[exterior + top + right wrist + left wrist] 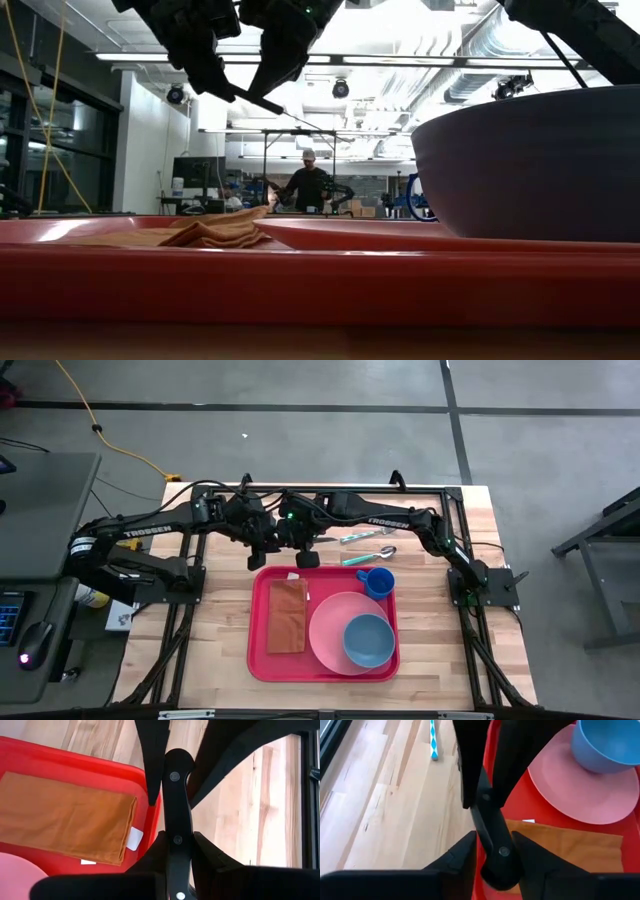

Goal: Set up tray
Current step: Put the black knife on top of the orange napkin on the serving tray

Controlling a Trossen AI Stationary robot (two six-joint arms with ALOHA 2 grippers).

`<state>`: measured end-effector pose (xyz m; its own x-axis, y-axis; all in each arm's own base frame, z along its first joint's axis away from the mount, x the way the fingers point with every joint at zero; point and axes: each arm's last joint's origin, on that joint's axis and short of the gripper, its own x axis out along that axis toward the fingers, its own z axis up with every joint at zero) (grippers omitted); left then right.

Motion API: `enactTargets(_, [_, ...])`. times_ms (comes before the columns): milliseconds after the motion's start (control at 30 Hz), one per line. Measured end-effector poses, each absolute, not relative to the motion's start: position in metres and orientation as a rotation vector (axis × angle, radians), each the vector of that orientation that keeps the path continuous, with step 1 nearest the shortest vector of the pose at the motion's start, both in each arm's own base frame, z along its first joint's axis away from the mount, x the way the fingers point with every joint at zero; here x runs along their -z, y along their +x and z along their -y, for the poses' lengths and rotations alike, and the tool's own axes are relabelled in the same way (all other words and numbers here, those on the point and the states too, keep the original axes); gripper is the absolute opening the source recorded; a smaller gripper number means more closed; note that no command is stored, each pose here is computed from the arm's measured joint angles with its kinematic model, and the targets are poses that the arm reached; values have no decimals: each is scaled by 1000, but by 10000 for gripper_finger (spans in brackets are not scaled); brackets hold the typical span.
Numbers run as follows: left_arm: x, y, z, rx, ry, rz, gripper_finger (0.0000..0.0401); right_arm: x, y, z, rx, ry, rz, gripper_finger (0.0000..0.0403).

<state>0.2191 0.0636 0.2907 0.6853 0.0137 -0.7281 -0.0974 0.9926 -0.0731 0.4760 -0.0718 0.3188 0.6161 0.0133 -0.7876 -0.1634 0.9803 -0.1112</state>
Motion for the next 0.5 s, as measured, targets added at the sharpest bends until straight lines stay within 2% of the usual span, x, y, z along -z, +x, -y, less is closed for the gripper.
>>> enactTargets(167, [-291, 220, -64, -73, -104, -805, 118, -319, 475, 72, -93, -174, -906, 28])
enactTargets(500, [-291, 220, -64, -79, -96, -808, 108, -319, 475, 72, -97, -176, -905, 28])
